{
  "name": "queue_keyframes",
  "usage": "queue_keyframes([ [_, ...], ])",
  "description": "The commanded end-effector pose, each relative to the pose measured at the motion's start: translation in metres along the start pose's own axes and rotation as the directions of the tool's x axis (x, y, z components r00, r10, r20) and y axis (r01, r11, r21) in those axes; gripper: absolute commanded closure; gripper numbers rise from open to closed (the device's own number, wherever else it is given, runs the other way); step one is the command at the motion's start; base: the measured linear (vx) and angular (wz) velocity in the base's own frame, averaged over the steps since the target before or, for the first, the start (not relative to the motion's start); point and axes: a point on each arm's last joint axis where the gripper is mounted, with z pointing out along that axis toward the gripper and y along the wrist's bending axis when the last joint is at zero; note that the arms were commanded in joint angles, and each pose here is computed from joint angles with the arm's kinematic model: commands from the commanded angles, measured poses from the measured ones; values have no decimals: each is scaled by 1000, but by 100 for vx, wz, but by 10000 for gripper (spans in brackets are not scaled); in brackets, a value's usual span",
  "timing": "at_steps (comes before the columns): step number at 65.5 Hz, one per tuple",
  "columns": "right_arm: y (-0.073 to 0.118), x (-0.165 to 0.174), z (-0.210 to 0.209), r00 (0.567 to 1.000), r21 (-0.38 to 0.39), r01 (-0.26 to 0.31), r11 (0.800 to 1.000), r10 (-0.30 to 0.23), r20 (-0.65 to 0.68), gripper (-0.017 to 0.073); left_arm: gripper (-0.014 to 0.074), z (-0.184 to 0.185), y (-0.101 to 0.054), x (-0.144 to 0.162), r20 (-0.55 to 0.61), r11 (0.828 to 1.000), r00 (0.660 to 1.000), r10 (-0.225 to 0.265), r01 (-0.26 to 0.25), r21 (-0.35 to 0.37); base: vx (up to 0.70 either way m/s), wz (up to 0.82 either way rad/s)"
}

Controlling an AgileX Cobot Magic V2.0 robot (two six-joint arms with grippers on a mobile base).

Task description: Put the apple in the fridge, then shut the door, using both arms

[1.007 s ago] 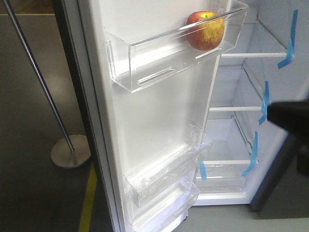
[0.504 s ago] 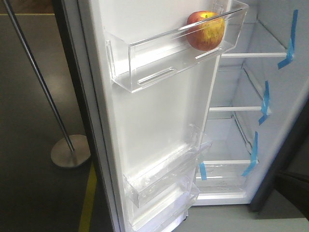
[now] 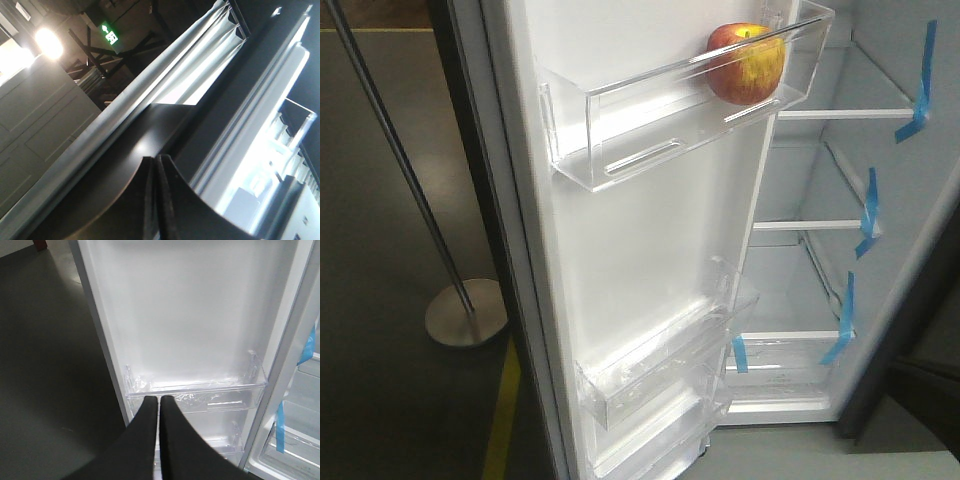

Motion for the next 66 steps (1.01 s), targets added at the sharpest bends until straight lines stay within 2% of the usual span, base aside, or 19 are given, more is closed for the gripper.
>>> queue_keyframes([
  [1,-1,-11,-3,998,15,-15,1000,14,65,561,600,42,-5,-5,18,998,999,-27,26,60,0,0],
  [7,-1,-11,-3,998,17,-15,1000,14,68,562,582,82,0,-1,-20,996,998,-64,65,68,0,0],
  [12,-1,-11,-3,998,17,-15,1000,14,69,562,544,112,3,7,-91,993,994,-58,66,95,0,0],
  [14,-1,-11,-3,998,17,-15,1000,14,69,562,519,123,2,8,-113,990,991,-68,81,114,0,0],
  [16,-1,-11,-3,998,17,-15,1000,14,68,562,496,135,6,13,-143,987,985,-97,114,112,0,0],
  [26,-1,-11,-3,998,15,-15,1000,14,66,562,326,189,21,25,-220,970,957,-188,216,113,0,0],
  [37,-3,-13,-3,996,38,-15,999,11,91,562,169,230,36,41,-314,961,928,-200,249,124,0,0],
  [41,-3,-14,-3,995,42,-17,999,13,99,562,146,241,40,48,-367,948,904,-219,286,139,0,0],
  [48,-3,-14,-3,995,39,-20,999,16,101,562,140,256,48,61,-458,935,860,-225,322,147,0,0],
  [56,-3,-14,-3,994,37,-23,999,19,103,562,140,268,59,76,-548,919,799,-248,372,128,0,0],
  [66,-3,-14,-3,994,40,-22,999,18,104,562,140,272,50,81,-607,885,771,-196,405,229,0,0],
])
